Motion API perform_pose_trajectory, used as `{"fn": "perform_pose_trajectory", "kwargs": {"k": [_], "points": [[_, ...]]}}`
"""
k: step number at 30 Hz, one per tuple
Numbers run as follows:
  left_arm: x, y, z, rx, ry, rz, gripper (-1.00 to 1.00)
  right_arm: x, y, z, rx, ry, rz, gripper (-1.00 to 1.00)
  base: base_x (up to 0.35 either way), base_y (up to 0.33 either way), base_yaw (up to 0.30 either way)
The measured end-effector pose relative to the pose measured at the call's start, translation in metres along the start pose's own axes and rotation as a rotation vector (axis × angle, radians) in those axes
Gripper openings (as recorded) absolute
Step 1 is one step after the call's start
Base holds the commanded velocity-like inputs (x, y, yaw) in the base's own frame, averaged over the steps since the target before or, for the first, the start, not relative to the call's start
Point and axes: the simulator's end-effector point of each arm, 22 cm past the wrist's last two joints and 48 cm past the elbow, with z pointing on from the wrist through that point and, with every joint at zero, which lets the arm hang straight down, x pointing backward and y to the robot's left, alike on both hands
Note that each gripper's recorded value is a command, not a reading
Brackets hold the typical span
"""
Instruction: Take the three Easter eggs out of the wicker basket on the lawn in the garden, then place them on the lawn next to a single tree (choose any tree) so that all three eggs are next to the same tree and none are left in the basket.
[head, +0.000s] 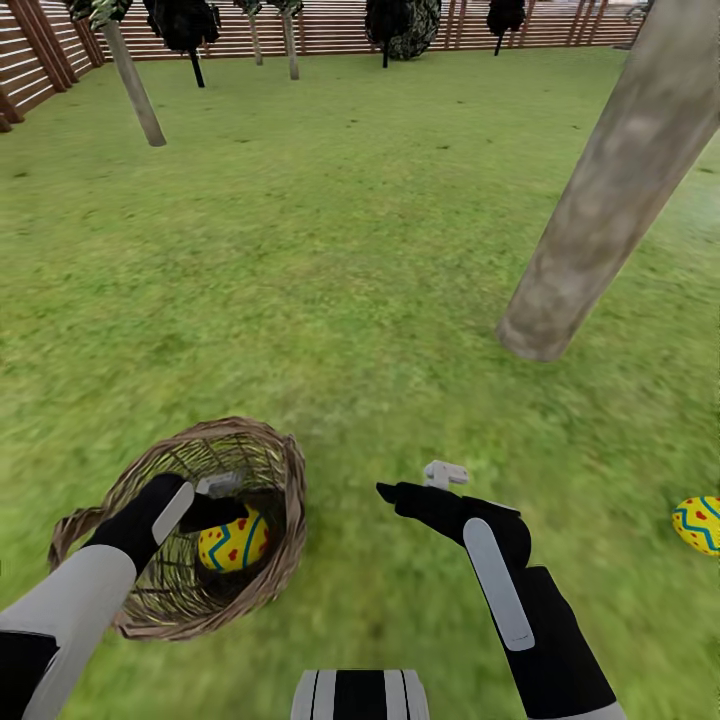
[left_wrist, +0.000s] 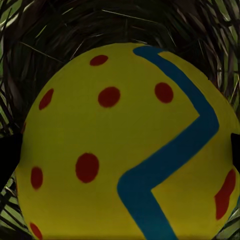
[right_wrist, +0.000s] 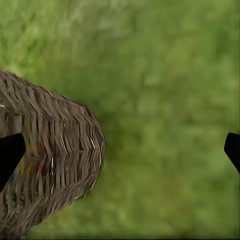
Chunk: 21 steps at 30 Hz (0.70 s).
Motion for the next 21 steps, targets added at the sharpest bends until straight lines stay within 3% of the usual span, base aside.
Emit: {"fn": "perform_pose_trajectory", "kwargs": {"k": [14, 21], "points": [[-0.001, 0.0, 0.0, 0.0, -0.001, 0.0, -1.0, 0.0, 0.0, 0.0, 0.0, 0.0, 0.0, 1.0, -0.125, 0.0, 0.0], [-0.009, -0.003, -0.016, 0.007, -0.027, 0.003, -1.0, -0.01, 0.008, -0.011, -0.008, -0.025, -0.011, 1.0, -0.011, 0.0, 0.0]]}}
